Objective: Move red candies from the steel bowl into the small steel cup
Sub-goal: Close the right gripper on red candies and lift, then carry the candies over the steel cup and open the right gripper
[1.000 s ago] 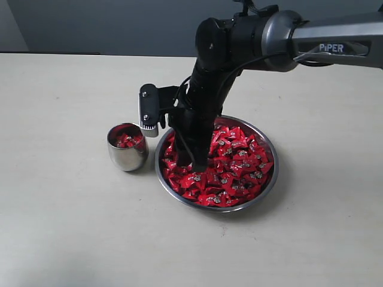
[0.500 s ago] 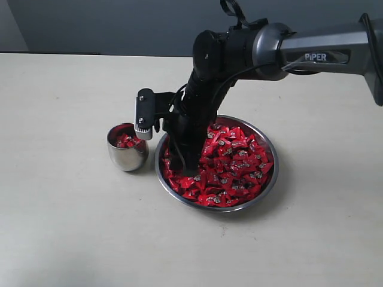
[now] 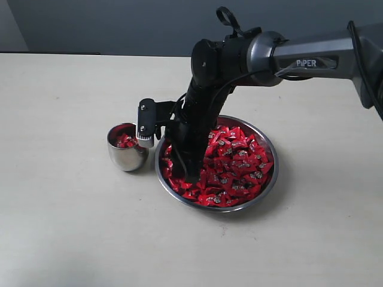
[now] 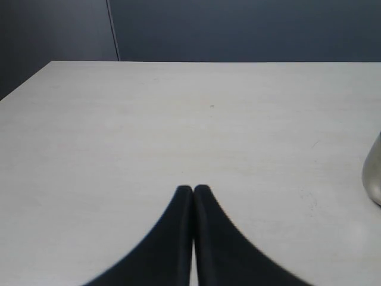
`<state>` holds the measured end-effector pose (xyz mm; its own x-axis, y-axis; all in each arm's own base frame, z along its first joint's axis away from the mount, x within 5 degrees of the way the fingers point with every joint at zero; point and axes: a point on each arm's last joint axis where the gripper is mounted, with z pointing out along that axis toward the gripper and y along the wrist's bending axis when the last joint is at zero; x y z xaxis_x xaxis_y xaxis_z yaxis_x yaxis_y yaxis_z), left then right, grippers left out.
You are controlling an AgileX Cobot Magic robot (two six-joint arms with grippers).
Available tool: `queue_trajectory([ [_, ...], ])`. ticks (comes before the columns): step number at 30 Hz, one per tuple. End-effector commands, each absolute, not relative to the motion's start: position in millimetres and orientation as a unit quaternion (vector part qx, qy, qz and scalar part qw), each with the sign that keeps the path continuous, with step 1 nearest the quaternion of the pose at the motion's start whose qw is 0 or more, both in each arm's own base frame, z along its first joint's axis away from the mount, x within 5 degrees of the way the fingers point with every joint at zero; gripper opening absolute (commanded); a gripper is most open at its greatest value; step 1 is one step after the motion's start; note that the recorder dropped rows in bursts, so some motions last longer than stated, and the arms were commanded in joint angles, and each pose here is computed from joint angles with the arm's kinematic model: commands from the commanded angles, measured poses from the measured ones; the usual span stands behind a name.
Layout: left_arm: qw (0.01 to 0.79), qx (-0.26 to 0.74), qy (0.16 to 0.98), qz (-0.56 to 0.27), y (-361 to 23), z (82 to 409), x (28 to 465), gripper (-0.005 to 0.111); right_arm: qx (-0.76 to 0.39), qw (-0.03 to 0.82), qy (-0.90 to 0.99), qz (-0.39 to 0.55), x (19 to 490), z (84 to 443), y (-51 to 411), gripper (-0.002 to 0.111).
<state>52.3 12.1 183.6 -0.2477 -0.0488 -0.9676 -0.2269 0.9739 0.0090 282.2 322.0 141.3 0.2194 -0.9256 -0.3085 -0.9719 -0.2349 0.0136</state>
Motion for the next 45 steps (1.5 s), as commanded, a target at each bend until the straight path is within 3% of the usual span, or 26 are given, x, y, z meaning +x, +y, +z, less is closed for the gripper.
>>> queue_trajectory([
  [1,0.611,-0.084,0.784,0.07,11.5,183.0,52.4,0.0,-0.773,0.088,0.615,0.131,282.1,140.5,320.6,0.006],
  [2,0.611,-0.084,0.784,0.07,11.5,183.0,52.4,0.0,-0.773,0.088,0.615,0.131,282.1,140.5,320.6,-0.001],
  [22,0.611,-0.084,0.784,0.07,11.5,183.0,52.4,0.0,-0.77,0.136,0.619,0.076,284.4,189.4,310.2,0.0],
  [26,0.611,-0.084,0.784,0.07,11.5,183.0,52.4,0.0,-0.728,0.21,0.645,0.095,288.5,209.1,318.3,0.0],
  [34,0.611,-0.084,0.784,0.07,11.5,183.0,52.4,0.0,-0.6,0.338,0.689,0.226,300.7,251.9,352.1,0.0],
  [45,0.611,-0.084,0.784,0.07,11.5,183.0,52.4,0.0,-0.533,0.257,0.767,0.247,318.3,225.5,370.1,0.0],
])
